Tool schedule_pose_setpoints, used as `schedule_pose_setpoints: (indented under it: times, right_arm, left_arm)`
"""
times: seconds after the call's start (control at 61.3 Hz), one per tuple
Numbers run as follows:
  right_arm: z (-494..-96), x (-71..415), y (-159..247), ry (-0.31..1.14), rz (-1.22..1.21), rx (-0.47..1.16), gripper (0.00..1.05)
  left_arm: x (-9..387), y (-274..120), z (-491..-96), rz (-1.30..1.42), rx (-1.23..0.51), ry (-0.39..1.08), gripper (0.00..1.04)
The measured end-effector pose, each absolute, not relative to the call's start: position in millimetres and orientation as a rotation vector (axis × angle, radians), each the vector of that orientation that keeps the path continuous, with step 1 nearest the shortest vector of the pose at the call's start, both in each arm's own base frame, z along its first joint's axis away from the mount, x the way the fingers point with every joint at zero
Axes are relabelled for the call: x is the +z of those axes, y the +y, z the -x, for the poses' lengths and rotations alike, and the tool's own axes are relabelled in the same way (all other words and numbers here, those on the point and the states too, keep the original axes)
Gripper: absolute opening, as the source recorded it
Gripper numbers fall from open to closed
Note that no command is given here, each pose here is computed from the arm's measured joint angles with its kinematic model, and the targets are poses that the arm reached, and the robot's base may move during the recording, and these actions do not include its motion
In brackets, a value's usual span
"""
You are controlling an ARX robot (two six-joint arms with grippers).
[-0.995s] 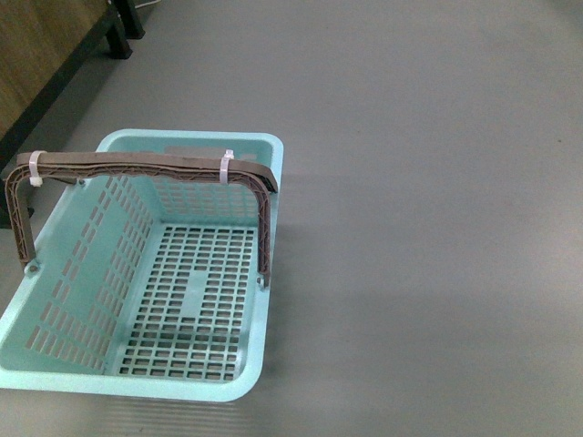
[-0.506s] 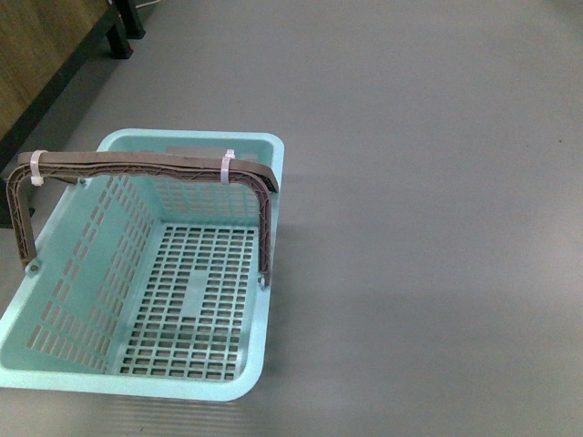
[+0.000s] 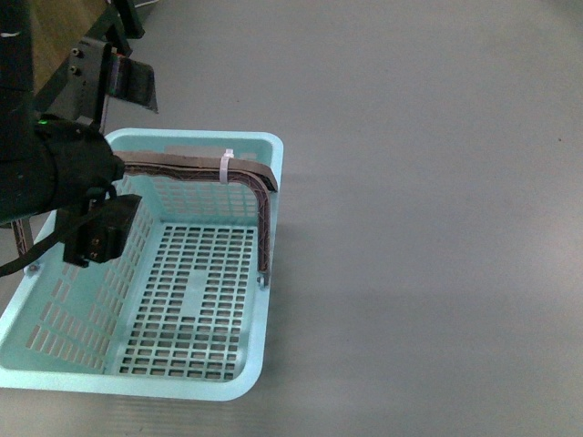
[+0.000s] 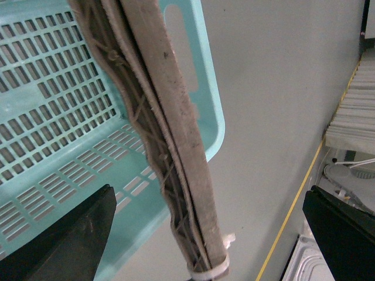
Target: Pick lemon and mango into basket
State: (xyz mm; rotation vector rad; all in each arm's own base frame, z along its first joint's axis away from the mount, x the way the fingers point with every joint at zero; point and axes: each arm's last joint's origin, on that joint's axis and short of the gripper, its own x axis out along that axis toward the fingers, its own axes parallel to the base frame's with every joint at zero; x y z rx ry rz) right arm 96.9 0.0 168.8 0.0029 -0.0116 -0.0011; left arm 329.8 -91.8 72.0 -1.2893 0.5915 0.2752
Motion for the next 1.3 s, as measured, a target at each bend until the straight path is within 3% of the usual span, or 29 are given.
schedule_pose_setpoints:
  times: [0.212, 0.245, 0.375, 0.604, 0.946, 1.305]
  right_arm:
    - [-97, 169, 0, -0.012, -0.003, -0.001, 0.96]
    - [-97, 169, 0, -0.012, -0.003, -0.001, 0.96]
    - [-97, 169, 0, -0.012, -0.003, -0.001, 0.96]
    - [-97, 169, 0, -0.012, -0.003, -0.001, 0.96]
    - [-97, 169, 0, -0.012, -0.003, -0.001, 0.96]
    - [-97, 169, 0, -0.012, -0.003, -0.001, 0.96]
  left_arm:
    - [52, -81, -356, 1.329, 0.37, 0.596, 0.98]
    - [50, -80, -359, 1.326, 0.381, 0.6, 0.94]
    - [44, -78, -369, 1.32, 0.409, 0.605, 0.73]
    - [49, -79, -381, 1.34, 0.411, 0.608, 0.23]
    - [80, -77, -366, 1.35, 0.412, 0.598, 0.2]
    - [228, -65, -287, 1.44, 0.272, 0.424, 0.19]
